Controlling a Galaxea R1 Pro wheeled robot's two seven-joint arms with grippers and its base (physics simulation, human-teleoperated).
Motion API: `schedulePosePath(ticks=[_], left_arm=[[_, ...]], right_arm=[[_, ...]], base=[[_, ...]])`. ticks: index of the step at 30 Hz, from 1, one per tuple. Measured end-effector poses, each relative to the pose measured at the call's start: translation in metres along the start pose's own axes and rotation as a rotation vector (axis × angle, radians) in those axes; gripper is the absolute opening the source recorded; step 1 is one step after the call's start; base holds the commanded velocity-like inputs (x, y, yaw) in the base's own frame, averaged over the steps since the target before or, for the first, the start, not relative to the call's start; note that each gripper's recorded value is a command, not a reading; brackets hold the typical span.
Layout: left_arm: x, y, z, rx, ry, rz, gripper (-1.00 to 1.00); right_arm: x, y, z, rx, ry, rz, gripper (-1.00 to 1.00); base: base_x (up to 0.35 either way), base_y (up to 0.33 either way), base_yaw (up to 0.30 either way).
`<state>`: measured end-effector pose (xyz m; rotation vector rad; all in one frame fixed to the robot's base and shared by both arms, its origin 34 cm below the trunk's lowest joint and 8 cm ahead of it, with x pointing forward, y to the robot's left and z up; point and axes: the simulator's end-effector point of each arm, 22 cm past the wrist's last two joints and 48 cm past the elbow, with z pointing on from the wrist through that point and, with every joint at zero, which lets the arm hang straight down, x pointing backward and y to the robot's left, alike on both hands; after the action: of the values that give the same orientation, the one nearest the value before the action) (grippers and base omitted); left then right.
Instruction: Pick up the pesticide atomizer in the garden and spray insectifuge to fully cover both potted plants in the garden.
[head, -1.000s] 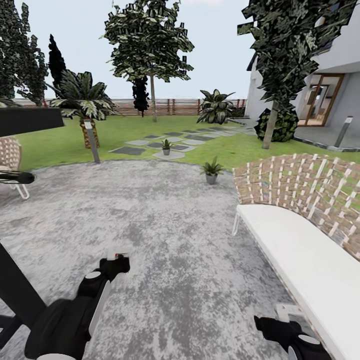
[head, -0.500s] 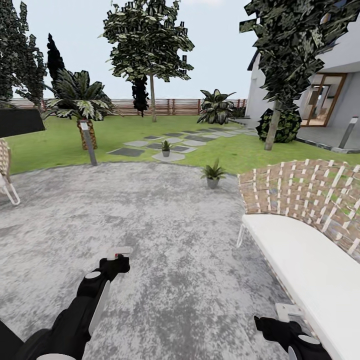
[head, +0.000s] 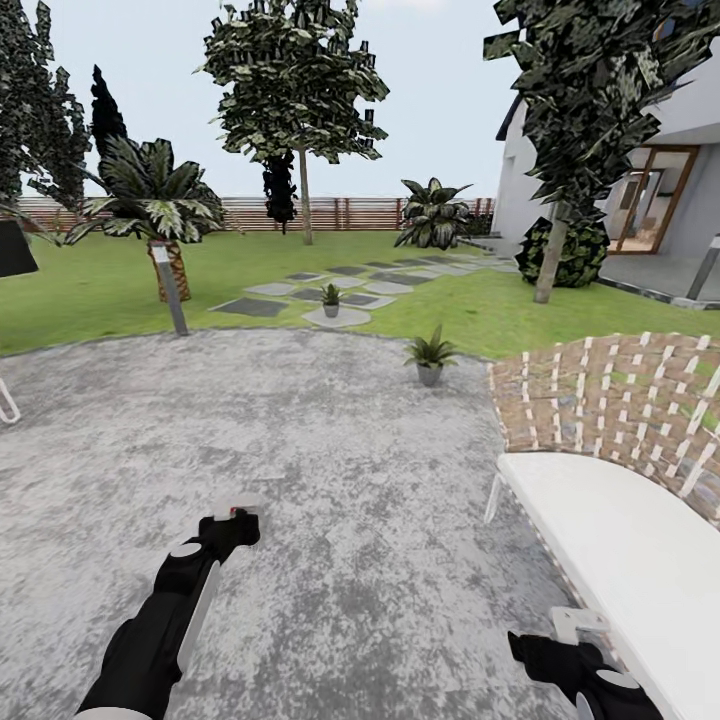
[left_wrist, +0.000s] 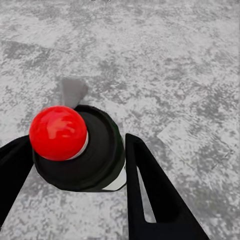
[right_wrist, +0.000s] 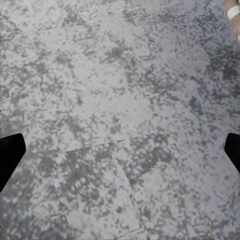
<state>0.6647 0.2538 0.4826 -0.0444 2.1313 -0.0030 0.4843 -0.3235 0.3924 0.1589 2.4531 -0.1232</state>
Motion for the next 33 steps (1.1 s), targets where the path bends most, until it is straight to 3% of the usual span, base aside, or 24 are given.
schedulePosePath(ticks=[13, 23, 33], left_arm=[[0.0000, -0.0001, 0.0000, 0.000, 0.000, 0.000, -1.00], [-0.0001, -0.0005, -0.0001, 0.001, 0.000, 0.001, -1.00], [0.0000, -0.0001, 0.0000, 0.000, 0.000, 0.000, -1.00]], right_arm=[[0.0012, -0.0003, 0.0000, 0.001, 0.006, -0.001, 1.00], [0.0012, -0.0005, 0.0000, 0.002, 0.005, -0.001, 1.00], [0.0012, -0.0005, 0.0000, 0.002, 0.006, -0.001, 1.00]], base=[[0.338, 0.083, 0.005], [0.338, 0.016, 0.166], [0.338, 0.000, 0.011]])
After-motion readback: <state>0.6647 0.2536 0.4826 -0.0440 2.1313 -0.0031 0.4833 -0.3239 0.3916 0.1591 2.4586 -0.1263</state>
